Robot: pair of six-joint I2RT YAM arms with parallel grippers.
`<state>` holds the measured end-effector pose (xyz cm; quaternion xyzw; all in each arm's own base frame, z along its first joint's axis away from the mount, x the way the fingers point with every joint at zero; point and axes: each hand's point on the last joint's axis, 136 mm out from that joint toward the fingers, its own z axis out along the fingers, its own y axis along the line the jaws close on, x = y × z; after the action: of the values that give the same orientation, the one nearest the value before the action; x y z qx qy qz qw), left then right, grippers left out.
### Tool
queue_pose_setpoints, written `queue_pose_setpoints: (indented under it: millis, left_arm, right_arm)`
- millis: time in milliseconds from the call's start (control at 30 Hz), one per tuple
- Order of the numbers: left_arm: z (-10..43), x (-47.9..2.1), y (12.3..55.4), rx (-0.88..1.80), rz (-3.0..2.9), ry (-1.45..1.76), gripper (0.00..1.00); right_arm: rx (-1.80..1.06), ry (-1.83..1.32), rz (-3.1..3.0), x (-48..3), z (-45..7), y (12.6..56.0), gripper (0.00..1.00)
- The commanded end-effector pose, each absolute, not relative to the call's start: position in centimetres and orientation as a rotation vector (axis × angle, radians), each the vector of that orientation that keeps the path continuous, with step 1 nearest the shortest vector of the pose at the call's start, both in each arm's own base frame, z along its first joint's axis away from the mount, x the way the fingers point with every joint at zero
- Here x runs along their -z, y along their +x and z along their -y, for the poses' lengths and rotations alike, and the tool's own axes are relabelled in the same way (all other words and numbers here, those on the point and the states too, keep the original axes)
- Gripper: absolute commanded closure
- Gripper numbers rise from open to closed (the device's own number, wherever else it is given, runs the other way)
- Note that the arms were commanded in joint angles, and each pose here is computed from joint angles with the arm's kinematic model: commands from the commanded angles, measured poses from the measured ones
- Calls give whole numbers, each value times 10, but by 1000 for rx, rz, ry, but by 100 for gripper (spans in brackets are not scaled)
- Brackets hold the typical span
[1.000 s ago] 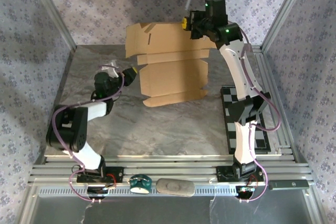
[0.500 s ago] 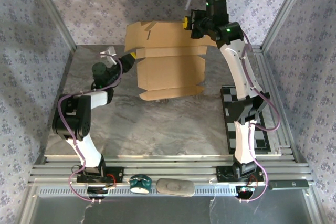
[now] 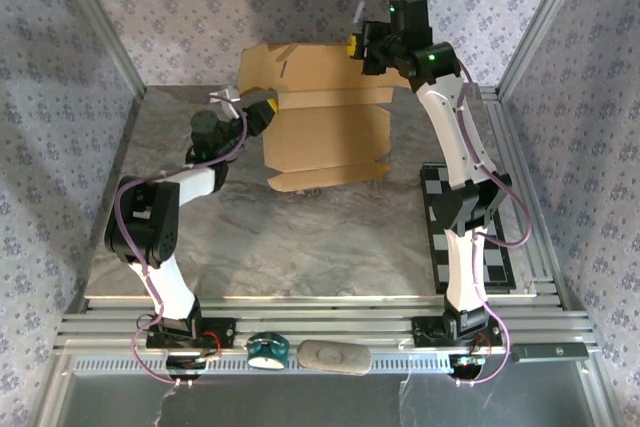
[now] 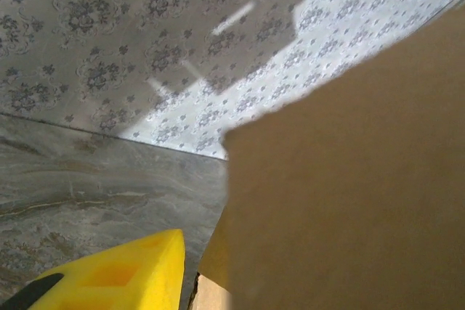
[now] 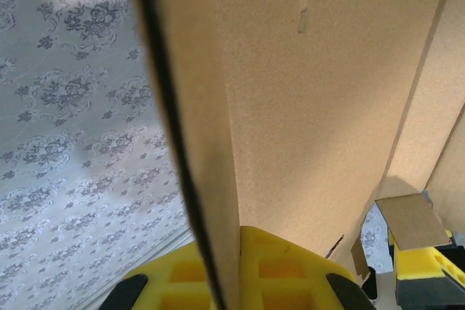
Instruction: Fold the paper box
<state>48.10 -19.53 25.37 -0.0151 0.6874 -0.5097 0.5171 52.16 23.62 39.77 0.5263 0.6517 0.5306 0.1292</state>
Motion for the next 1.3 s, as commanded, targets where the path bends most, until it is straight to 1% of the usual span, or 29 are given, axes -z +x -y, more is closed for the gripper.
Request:
queue_pose_setpoints:
  millis: [0,233,433,500,733,900,1000,1067,1167,1267]
  left_arm:
    - [205,-257,486,1140,-1674,19,55]
    - [214,-246,496,1058,-1725,4,55]
    - [225,-237,501,963,-1781,11,62]
    - [228,-235,503,940,-1784,6,63]
    - [240,-236,506,971,-1760,8,59]
    - [238,-234,509,969,-1762,-22,63]
    - [236,-238,511,988,-1749,-77,64]
    - [233,-244,511,1011,-1722,-120,62]
    - [224,-257,507,1006,-1698,-176,55]
    - [211,-271,494,995,-1682,-193,48]
  right_arm:
    - [-1602,1530,-1873,-409,-242,521,100]
    - [-1612,1535,-1882,-408,-246,519,100]
    - [-1618,1538,-1889,-407,-249,518,100]
    - [-1622,1541,-1889,-407,-250,518,100]
    - [-1632,1542,-1898,-406,-252,516,100]
    - [-1631,1542,-1901,-406,-253,515,100]
    - [-1631,1541,-1902,-405,-254,515,100]
    - [-1626,1540,-1898,-404,-253,516,100]
    - [-1606,1521,-1886,-404,-246,520,100]
    - [-1549,1463,-1907,-397,-234,528,100]
